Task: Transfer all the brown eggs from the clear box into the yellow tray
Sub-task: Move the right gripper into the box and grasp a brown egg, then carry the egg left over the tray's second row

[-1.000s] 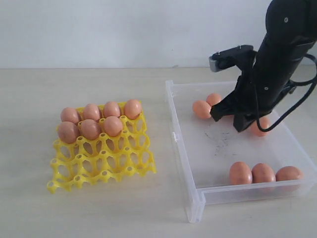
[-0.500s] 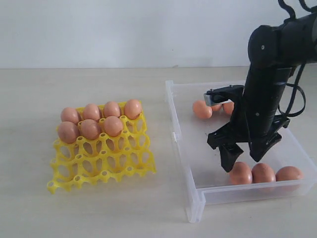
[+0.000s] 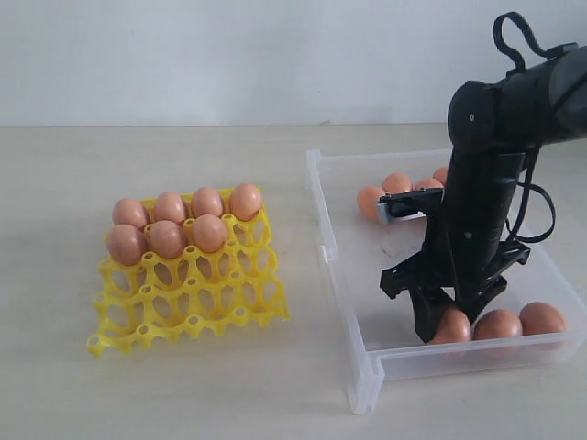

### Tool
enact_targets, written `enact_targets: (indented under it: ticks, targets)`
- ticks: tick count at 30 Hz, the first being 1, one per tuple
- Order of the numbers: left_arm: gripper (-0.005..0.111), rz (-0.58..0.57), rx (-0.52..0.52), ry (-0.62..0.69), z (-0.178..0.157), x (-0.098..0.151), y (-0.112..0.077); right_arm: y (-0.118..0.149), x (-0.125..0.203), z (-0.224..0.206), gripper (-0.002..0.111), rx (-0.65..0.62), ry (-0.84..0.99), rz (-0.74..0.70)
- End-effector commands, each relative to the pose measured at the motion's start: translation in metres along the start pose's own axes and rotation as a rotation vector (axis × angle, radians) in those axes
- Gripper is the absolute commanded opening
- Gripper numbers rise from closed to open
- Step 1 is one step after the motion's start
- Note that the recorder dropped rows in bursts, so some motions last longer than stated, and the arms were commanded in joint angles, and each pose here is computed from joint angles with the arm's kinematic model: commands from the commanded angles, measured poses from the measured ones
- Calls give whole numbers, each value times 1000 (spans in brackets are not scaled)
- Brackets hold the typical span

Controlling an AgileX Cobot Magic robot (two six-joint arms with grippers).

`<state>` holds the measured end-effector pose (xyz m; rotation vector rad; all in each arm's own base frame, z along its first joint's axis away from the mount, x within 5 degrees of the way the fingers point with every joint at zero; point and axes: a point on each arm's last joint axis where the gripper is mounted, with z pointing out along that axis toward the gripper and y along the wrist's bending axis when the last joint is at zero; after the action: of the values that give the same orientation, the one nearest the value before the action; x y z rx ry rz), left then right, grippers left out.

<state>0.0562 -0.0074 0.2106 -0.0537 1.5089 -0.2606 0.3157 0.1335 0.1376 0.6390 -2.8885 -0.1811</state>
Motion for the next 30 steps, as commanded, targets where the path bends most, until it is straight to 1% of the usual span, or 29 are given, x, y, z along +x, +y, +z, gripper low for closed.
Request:
enact_targets:
  ticks: [1, 7, 15, 17, 19, 21, 24, 27, 30]
  targets:
    - [4, -17, 4, -20, 0, -3, 0, -2, -12, -11, 0, 32, -199, -11]
    - [4, -17, 4, -20, 0, -3, 0, -3, -24, -34, 0, 73, -514, 4]
    - [4, -17, 4, -20, 0, -3, 0, -4, -19, -46, 0, 118, -777, 17]
    - [4, -17, 4, -20, 0, -3, 0, -5, -17, -46, 0, 119, -868, 46]
    - [4, -17, 4, -20, 0, -3, 0, 1, -14, -45, 0, 125, -958, 45]
    - [4, -17, 4, -20, 0, -3, 0, 10, -12, -43, 0, 135, -1027, 17]
    - [4, -17, 4, -20, 0, -3, 0, 31, -12, -39, 0, 141, -1138, -57]
    - [4, -17, 4, -20, 0, -3, 0, 60, -12, -41, 0, 139, -1271, -209]
    - [4, -17, 4, -20, 0, -3, 0, 87, -14, -42, 0, 61, -1390, -343]
